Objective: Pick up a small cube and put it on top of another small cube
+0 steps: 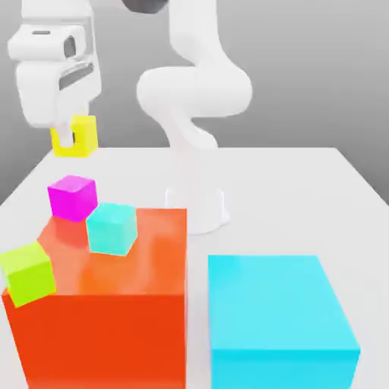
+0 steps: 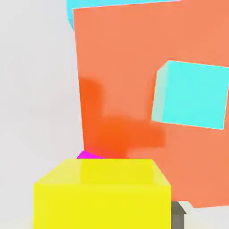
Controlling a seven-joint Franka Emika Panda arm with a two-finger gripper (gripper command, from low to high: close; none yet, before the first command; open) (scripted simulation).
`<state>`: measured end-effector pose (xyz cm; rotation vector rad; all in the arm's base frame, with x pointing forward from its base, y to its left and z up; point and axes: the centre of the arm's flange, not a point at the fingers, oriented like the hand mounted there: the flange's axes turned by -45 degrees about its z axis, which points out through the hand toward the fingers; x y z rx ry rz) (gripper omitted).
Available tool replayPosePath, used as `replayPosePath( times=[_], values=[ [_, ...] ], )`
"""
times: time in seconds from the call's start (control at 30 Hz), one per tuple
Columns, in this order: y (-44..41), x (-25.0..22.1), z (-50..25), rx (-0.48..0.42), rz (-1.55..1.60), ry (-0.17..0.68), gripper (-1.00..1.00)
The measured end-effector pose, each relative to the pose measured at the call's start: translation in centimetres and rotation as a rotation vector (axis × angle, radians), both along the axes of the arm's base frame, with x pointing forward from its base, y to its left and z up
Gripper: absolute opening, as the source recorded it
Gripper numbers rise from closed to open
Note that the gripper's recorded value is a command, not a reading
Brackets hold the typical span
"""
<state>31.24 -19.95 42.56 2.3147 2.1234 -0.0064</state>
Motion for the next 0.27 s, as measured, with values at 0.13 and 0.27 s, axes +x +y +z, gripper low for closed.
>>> replayPosePath(
  times=[0.13, 0.27],
  values=[
    [-0.2, -0.3, -2.6, 0.001, 0.0, 0.0, 1.0],
    [-0.2, -0.3, -3.2, 0.002, 0.0, -0.001, 1.0]
  ],
)
